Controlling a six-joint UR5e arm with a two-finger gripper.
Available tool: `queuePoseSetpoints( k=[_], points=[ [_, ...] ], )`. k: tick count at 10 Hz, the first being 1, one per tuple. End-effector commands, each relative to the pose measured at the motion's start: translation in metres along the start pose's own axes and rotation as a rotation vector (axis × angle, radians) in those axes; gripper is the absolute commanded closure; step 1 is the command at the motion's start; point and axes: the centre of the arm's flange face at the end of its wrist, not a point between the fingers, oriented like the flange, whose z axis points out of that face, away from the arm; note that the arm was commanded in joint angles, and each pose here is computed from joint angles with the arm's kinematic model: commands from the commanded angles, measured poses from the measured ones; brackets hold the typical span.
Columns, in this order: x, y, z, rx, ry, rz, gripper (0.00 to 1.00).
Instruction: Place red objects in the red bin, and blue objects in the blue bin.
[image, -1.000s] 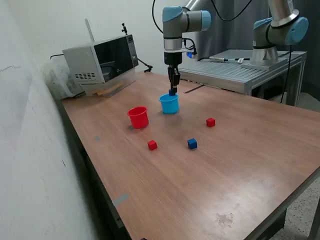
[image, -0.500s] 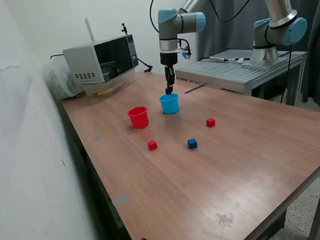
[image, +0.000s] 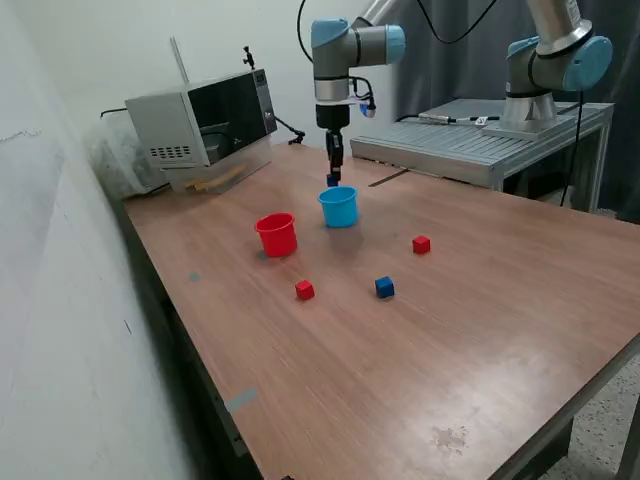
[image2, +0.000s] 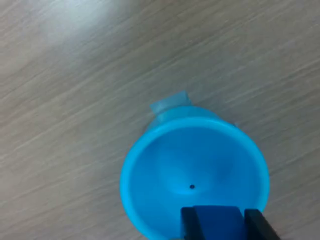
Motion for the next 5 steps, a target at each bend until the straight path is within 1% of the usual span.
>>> queuePoseSetpoints(
  k=[1,4,5],
  points=[
    [-0.001,-0.001,-0.002,0.003,-0.001,0.000,0.00],
    [-0.002,-0.001,-0.003,0.001,-0.001,-0.024,0.00],
    [-0.002,-0.003,-0.017,-0.018,0.003,-0.028,0.00]
  ],
)
